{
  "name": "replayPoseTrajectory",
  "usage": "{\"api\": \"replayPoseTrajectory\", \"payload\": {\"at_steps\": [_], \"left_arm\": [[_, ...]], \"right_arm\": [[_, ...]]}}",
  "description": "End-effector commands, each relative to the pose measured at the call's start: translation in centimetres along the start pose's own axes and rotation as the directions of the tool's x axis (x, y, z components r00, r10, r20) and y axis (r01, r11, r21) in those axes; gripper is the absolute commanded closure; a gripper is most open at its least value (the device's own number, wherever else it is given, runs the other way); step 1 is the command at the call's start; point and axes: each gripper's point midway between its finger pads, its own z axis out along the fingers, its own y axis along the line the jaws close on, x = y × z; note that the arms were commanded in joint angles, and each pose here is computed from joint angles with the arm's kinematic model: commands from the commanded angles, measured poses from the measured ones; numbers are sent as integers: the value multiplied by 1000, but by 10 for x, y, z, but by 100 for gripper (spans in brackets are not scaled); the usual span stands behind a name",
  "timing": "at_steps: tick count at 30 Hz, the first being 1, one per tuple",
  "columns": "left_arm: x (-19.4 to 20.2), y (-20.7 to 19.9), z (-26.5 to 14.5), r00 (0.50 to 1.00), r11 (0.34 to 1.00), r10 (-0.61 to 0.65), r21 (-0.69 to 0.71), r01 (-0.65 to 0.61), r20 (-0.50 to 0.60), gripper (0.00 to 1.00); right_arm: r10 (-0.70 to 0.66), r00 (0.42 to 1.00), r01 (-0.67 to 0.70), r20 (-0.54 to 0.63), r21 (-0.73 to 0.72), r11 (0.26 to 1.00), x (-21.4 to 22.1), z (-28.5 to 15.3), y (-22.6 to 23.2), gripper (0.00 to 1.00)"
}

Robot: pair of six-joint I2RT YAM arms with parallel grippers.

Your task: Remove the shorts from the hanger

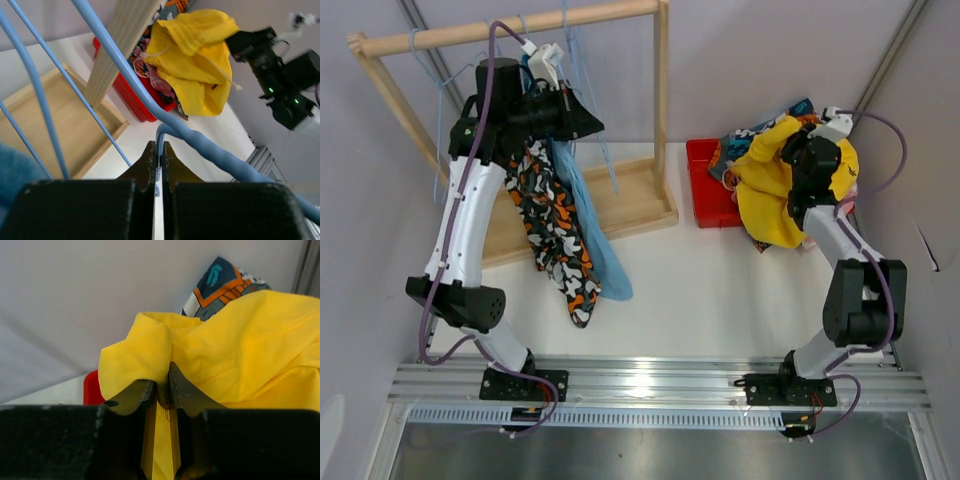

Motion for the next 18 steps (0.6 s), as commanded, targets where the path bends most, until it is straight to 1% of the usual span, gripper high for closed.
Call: {"api": "replayPoseTrajectory", "payload": {"at_steps": [1, 3, 5, 6, 7, 9, 14, 18], "left_arm": [[-39, -21, -33, 991, 998, 47, 32, -52, 128, 100], [-48, -26, -42, 983, 997, 78, 15, -82, 168, 100], [-57, -32, -51, 975, 995, 98, 7, -102, 201, 100], [-67, -44, -62, 963, 991, 127, 7, -132, 238, 100], [-71, -47, -67, 957, 990, 137, -1, -142, 255, 100], [-78, -56, -81, 940, 985, 172, -21, -174, 293, 100], [-81, -68, -100, 922, 978, 206, -36, -206, 329, 100], [-85, -76, -108, 909, 974, 220, -36, -222, 354, 100]], "right_arm": [[118, 947, -79, 299, -142, 987, -107, -47, 36, 82], [109, 960, -75, 259, -137, 988, -89, -55, 33, 83], [111, 963, -75, 247, -151, 986, -83, -64, 36, 83], [113, 965, -78, 235, -152, 985, -77, -66, 36, 84], [110, 971, -79, 212, -147, 986, -65, -69, 34, 84], [123, 975, -96, 183, -148, 984, -53, -74, 35, 85], [139, 984, -121, 114, -153, 981, -20, -85, 37, 86], [134, 987, -119, 93, -153, 981, -9, -93, 40, 88]]}}
